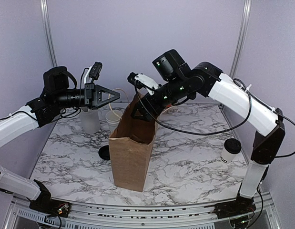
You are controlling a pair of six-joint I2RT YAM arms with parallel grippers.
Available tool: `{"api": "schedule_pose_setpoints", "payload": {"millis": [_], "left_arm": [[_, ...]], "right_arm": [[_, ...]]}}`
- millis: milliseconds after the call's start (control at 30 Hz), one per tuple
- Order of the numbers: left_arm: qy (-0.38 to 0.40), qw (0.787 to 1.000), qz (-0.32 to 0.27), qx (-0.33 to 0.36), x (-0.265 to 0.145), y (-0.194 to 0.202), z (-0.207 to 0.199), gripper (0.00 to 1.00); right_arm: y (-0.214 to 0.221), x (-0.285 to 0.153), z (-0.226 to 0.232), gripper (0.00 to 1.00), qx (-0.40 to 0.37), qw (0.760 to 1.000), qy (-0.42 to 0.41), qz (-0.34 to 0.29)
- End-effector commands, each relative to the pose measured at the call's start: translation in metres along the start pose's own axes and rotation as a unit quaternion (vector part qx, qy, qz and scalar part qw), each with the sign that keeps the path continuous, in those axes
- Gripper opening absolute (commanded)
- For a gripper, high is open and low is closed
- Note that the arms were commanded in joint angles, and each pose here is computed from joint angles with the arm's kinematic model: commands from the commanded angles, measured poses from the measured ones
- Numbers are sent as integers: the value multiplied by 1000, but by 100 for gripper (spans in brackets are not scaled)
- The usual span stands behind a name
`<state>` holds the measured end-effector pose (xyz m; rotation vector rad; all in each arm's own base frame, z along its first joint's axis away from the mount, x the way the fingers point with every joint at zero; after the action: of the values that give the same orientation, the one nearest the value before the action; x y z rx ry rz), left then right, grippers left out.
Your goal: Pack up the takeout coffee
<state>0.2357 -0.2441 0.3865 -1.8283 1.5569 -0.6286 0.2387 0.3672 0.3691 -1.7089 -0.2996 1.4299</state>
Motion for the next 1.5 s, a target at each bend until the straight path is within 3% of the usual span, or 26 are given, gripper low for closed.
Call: {"api": "schedule_pose_setpoints", "payload": {"millis": [0,167,467,700,900,1233,1467], "left_arm": [[3,1000,-9,8,-2,-5,-4,3],[4,1000,-9,8,-2,-6,-4,10],[1,1000,-12,9,-3,-10,-7,36],[-13,1000,-10,13,-5,-11,-9,65],[-34,999,-16,25,-7,-14,-9,98],[-108,993,-29,48,-20,-18,-7,99],[-133,989,-39,59,-29,-16,-8,99]], "right_arm": [[-34,-40,2,90,4,995,22,-95],[-49,-57,-5,94,18,987,62,-146],[-57,-81,-29,98,61,969,114,-212],[-51,-105,-44,99,86,955,122,-256],[-43,-124,-54,100,102,948,136,-270],[-2,-140,-81,100,147,935,198,-255],[34,-152,-92,100,197,912,264,-247]]}}
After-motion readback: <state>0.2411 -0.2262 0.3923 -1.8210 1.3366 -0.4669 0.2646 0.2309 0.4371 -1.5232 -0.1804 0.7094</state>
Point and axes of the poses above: each gripper's point midway between its finger pads, its own x axis out along the fingers, its own z axis along the line the jaws close on, y = z × x, the point moved 7 cm from there along -x, back along the fingers, and after that the axes turned 1 degree about -x, right-handed, at the moved point
